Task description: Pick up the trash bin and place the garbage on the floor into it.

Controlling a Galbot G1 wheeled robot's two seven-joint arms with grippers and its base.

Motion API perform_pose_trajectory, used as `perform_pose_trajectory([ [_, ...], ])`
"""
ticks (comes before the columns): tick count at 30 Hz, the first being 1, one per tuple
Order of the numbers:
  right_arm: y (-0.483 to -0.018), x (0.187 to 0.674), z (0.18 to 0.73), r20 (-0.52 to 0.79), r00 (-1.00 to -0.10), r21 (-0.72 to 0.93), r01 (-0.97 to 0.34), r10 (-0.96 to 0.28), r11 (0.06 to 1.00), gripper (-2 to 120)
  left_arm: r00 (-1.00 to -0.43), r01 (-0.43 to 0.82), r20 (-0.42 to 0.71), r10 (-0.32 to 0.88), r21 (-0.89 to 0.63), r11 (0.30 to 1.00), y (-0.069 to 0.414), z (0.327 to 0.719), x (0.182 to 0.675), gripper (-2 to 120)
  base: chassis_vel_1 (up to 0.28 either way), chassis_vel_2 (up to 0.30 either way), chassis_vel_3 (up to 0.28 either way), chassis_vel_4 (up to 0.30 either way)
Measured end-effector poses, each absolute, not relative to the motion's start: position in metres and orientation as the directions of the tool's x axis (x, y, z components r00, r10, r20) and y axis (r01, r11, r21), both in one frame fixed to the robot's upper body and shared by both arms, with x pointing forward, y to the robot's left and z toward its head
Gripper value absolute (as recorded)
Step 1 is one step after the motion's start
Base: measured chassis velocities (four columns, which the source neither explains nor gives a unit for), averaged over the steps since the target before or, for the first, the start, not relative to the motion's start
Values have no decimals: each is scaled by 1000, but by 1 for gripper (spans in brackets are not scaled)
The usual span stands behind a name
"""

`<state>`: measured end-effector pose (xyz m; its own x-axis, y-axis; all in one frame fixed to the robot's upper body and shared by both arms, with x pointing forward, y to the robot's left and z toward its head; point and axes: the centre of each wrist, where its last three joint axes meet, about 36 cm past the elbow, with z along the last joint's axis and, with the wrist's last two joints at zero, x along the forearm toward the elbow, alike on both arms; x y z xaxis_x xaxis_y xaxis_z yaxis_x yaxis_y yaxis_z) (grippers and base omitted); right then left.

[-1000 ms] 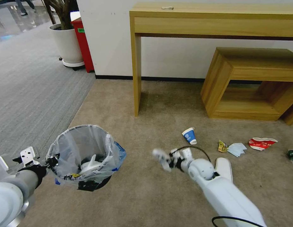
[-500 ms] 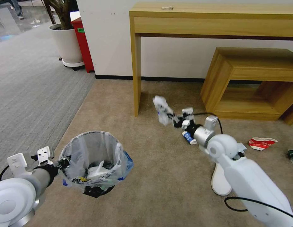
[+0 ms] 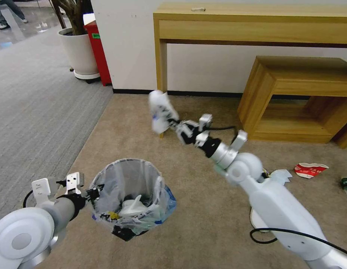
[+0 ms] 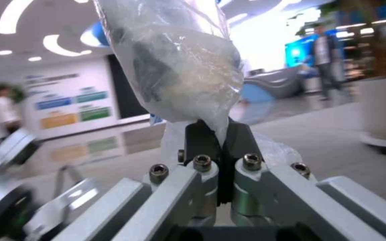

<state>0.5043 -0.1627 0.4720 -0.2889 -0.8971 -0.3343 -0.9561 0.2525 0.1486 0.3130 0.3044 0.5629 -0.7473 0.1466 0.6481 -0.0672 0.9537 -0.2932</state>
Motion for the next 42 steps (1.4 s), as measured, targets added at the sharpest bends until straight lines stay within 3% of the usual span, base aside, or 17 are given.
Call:
perform_pose_trajectory([
  [3, -146, 501, 456, -318, -232, 143, -970, -919, 196, 0, -746, -46, 643, 175, -312, 949, 302, 563, 314, 1, 0, 0, 0, 0],
  [10, -139, 495, 434, -248, -209, 138, -974, -946, 179, 0, -749, -31, 634, 192, -323, 946, 300, 563, 314, 1, 0, 0, 0, 0],
  [25, -171, 482, 407, -96, -188, 73, -981, -977, 182, 0, -764, -24, 619, 183, -310, 950, 300, 566, 310, 1, 0, 0, 0, 0],
  [32, -174, 484, 409, -89, -190, 64, -981, -978, 185, 30, -770, -30, 617, 164, -293, 956, 301, 567, 309, 1, 0, 0, 0, 0],
  [42, -174, 484, 414, -97, -188, 59, -981, -977, 183, 62, -773, -42, 619, 138, -268, 963, 302, 566, 309, 1, 0, 0, 0, 0],
])
